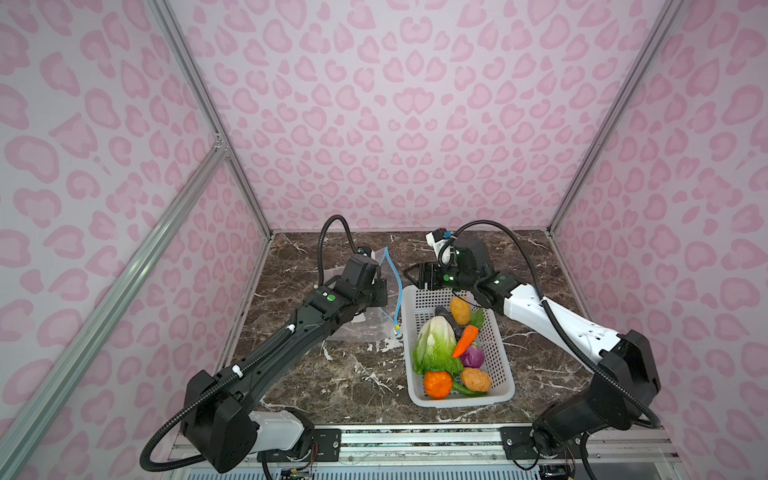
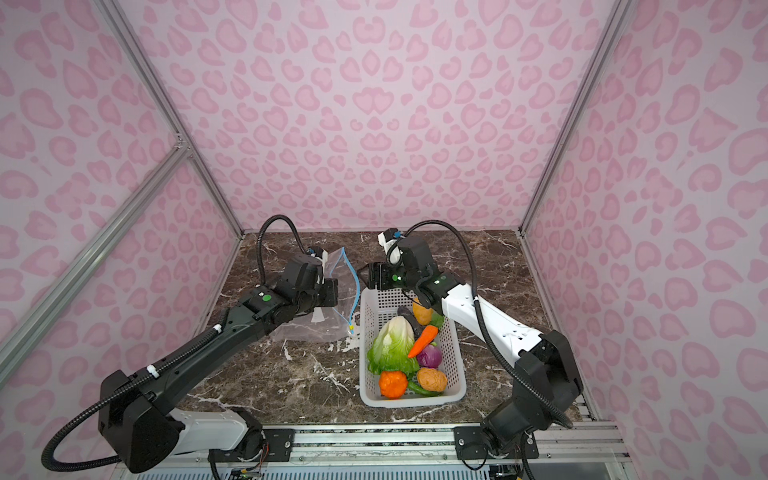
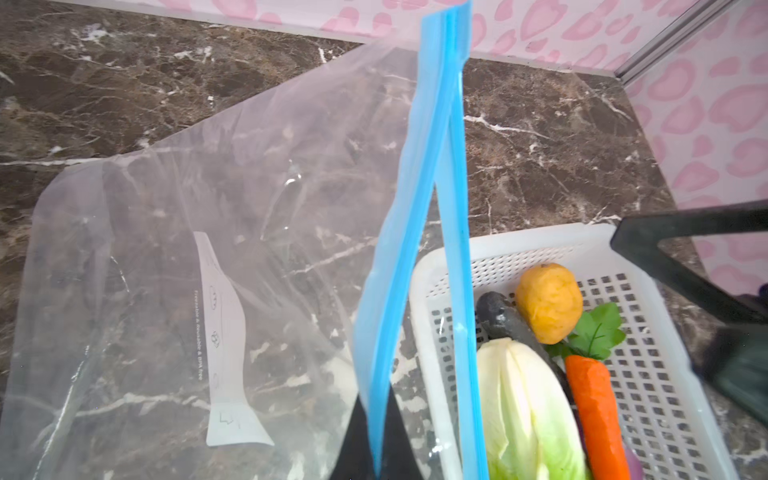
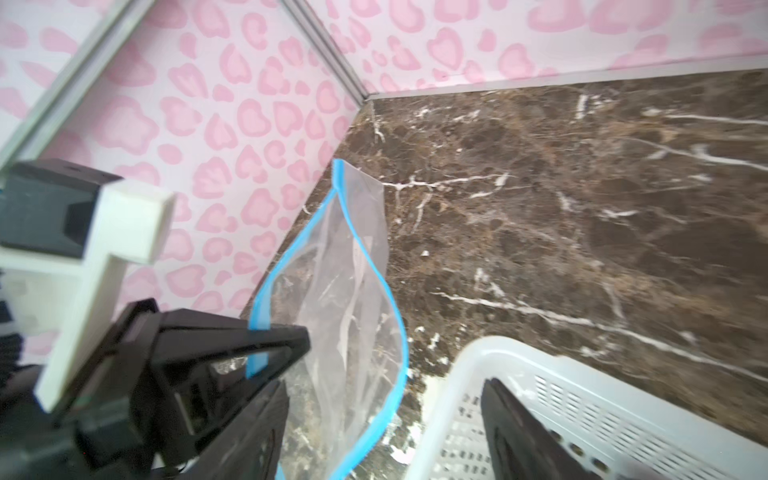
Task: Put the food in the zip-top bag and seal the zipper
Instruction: 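Release the zipper edge with the right gripper and move it over the basket, then grasp the yellow potato in the basket with the right gripper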
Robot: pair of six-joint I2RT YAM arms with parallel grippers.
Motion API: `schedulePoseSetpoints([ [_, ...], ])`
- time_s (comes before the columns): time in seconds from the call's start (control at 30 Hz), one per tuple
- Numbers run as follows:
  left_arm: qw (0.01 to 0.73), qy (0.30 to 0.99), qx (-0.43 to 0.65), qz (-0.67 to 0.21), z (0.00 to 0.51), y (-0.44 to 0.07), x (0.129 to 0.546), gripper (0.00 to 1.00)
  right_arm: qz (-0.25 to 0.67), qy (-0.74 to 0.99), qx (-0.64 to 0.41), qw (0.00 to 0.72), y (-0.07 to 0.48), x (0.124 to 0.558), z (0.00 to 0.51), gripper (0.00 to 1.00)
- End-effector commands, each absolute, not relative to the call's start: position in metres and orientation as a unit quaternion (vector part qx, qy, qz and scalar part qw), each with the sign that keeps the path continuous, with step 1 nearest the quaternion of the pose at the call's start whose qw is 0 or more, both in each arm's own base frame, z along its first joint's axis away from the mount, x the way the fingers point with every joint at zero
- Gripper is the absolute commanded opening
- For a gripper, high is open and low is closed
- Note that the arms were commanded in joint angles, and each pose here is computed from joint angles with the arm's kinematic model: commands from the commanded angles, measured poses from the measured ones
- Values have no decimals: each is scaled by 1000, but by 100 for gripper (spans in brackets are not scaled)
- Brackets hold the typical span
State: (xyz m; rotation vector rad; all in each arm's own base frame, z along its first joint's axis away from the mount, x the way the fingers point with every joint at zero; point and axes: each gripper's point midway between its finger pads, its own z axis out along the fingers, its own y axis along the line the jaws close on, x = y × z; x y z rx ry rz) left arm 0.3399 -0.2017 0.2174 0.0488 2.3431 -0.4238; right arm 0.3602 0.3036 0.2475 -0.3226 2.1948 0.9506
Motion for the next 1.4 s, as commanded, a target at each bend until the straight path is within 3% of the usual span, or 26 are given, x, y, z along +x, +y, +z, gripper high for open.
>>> schedulePoseSetpoints([
  [0.0, 354, 910, 8, -217, 223, -207, 350, 2, 275, 897, -105, 329, 258, 361, 208, 75],
  [0.2, 361, 913, 31, -186, 225, -199, 357, 2, 142, 936, -85, 311, 200, 361, 171, 76],
  [0.47, 345, 919, 20, -191, 207, -196, 348, 2, 53, 956, -55, 284, 168, 362, 133, 77],
  [1.1, 343, 920, 19, -190, 209, -194, 345, 2, 25, 970, -29, 239, 158, 365, 64, 73],
  [1.37, 343, 921, 16, -185, 207, -193, 346, 2, 42, 971, -13, 237, 143, 374, 58, 55],
])
